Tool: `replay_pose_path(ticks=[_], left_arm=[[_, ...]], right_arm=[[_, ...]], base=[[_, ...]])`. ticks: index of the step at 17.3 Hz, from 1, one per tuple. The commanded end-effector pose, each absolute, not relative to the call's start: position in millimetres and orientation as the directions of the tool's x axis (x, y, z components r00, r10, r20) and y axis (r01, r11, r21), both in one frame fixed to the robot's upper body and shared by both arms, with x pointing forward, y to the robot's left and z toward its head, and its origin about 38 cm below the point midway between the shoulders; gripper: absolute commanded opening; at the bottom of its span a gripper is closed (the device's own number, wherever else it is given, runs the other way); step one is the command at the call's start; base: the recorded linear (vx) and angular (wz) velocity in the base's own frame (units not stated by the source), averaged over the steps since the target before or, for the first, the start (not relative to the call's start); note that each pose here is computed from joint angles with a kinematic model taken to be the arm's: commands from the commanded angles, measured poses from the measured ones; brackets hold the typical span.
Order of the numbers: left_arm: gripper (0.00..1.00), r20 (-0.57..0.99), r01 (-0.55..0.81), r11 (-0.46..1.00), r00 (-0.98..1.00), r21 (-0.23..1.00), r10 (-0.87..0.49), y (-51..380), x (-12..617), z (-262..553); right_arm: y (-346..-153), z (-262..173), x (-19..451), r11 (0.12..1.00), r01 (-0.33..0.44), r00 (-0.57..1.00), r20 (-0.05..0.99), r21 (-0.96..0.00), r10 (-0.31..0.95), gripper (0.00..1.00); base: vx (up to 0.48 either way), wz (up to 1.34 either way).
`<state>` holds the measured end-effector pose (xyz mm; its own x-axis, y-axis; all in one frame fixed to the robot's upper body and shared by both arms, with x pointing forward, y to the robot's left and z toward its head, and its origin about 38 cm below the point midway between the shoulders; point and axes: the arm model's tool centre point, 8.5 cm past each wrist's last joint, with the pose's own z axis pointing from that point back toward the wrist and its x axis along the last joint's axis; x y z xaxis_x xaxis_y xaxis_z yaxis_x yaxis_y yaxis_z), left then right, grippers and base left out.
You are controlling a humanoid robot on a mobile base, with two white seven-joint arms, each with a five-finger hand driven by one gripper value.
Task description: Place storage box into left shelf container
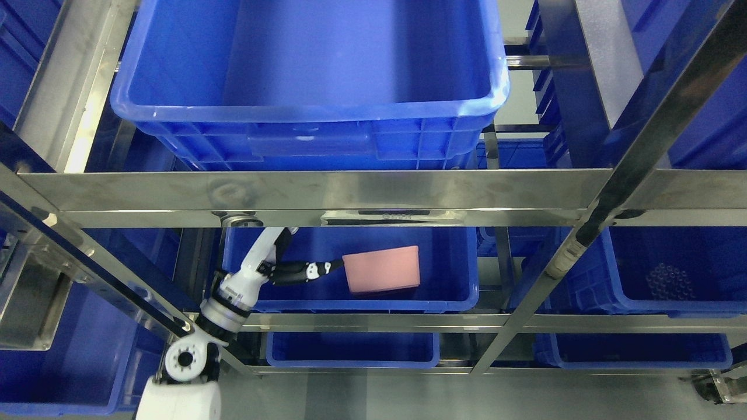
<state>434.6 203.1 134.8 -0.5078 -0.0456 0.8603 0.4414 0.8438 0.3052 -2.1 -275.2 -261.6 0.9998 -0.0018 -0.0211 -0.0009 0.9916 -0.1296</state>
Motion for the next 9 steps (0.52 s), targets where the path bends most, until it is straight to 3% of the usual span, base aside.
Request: replay_pose_path(ticks=[1, 3, 9], left_arm=[[1.0, 0.823, 0.229, 0.962, -0.568, 0.146, 0.01, 226, 371, 151], [1.0, 0.85, 0.102, 0.993, -0.527, 0.053, 0.009, 240, 360, 133], [1.0, 0.898, 0.113, 0.993, -0.439, 0.041, 0.013, 237, 328, 95]], right_arm=[[-286.5, -261, -2, 0.989, 0.002, 1.0, -0.013, -0.147, -0.004, 1.0], [-286.5, -261, -2, 0.989, 0.002, 1.0, -0.013, -0.147, -0.004, 1.0], [-286.5, -261, -2, 0.989, 0.002, 1.0, -0.013, -0.147, -0.004, 1.0]], base=[[0.0, 0.0], [0.0, 0.0], [0.0, 0.0]])
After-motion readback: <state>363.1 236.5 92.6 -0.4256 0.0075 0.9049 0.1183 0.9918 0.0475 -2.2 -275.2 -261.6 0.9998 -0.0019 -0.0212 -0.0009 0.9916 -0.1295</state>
